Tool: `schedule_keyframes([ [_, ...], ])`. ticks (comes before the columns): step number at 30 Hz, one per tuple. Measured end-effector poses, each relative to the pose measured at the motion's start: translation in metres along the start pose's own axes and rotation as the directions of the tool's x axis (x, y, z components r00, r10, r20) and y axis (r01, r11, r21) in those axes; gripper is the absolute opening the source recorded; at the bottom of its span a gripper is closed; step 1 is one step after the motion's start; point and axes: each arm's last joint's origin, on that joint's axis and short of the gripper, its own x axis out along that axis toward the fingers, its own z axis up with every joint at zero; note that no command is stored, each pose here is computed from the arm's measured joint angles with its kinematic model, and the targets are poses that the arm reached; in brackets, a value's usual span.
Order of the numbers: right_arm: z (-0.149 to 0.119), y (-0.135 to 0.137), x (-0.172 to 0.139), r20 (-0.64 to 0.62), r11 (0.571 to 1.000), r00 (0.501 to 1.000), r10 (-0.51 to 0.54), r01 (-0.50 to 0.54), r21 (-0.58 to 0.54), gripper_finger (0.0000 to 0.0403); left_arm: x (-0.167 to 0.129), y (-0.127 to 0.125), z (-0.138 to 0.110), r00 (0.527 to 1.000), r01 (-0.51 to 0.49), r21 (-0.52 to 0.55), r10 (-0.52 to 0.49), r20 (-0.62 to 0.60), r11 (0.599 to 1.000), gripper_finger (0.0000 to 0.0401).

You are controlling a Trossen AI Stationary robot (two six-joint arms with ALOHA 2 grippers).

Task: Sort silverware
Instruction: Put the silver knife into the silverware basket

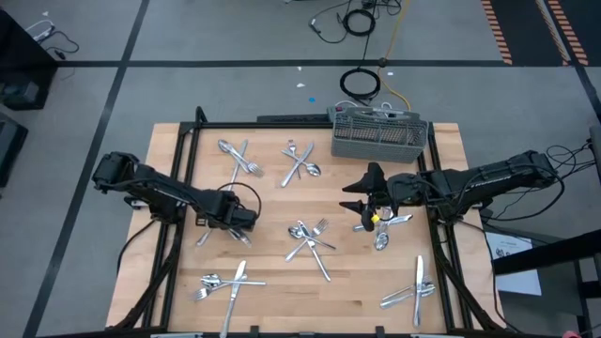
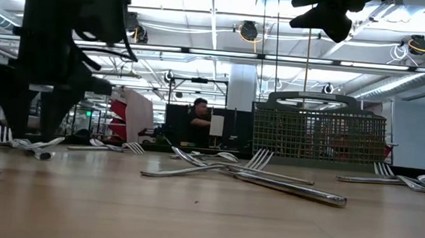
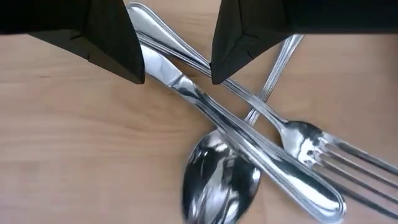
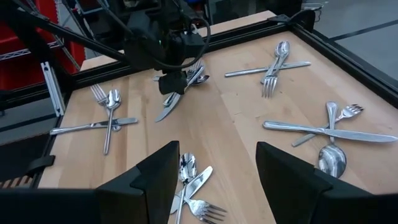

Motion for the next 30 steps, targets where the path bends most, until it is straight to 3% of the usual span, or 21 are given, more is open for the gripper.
schedule_keyframes([
  [4,0.000,0.000,0.000,0.002,1.000,1.000,0.001,-0.001,-0.015,0.0203,-0.006,-0.002,0.002,0.998,0.038,-0.016,-0.037,0.054,0.999,0.0196],
  [30,-0.001,0.000,0.000,-0.008,0.999,1.000,-0.003,0.003,-0.033,0.0203,-0.002,0.001,-0.009,0.996,0.015,-0.187,0.001,0.085,0.982,0.0196],
])
